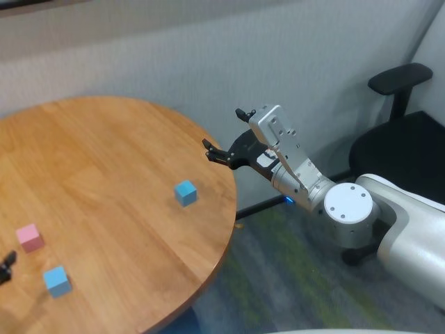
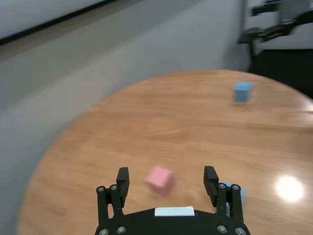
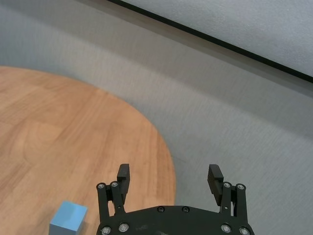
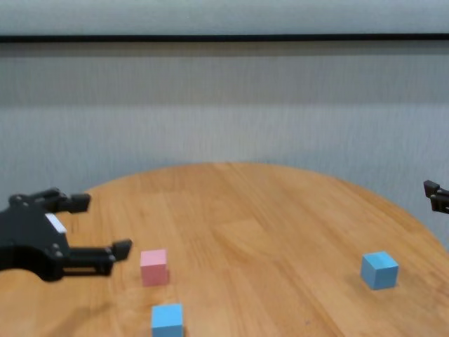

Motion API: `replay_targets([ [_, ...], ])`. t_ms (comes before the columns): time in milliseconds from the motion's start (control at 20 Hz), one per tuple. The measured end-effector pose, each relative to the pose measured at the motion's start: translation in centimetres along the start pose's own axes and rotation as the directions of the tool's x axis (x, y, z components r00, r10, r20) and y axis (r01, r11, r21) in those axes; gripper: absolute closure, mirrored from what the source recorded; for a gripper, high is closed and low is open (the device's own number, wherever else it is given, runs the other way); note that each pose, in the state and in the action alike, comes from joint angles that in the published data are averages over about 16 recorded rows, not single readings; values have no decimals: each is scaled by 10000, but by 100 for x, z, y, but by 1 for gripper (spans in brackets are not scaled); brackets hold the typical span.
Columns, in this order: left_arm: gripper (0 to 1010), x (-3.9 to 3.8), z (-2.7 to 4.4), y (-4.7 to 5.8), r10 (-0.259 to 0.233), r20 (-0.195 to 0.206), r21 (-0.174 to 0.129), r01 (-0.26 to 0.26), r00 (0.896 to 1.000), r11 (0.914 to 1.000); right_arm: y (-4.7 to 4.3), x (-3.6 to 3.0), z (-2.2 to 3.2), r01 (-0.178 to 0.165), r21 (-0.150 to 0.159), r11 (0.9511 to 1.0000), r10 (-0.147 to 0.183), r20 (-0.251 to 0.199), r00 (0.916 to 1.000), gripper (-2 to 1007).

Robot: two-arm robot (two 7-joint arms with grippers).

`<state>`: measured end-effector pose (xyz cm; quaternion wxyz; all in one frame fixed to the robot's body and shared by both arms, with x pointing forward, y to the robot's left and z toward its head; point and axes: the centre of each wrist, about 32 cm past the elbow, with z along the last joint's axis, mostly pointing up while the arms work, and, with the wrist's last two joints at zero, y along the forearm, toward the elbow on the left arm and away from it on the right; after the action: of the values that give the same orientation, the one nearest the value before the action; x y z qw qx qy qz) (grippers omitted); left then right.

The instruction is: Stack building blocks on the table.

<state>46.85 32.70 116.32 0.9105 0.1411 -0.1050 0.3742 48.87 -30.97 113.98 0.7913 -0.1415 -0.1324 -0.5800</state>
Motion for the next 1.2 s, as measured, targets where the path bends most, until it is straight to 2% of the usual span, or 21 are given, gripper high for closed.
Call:
replay_targets([
  [250,7,-123,33,25,-916,-94,-168,914,9958,9957,0,0,0,0,0,10000,0,0,10000,0],
  [500,7,-192,38,21,-1582,-179,-290,1577,9872,9871,0,0,0,0,0,10000,0,0,10000,0],
  [750,7,-224,19,-33,-1999,-281,-296,1991,9794,9795,0,0,0,0,0,10000,0,0,10000,0],
  [1200,7,-253,-36,-190,-2411,-595,-63,2412,9687,9705,0,0,0,0,0,10000,0,0,10000,0],
])
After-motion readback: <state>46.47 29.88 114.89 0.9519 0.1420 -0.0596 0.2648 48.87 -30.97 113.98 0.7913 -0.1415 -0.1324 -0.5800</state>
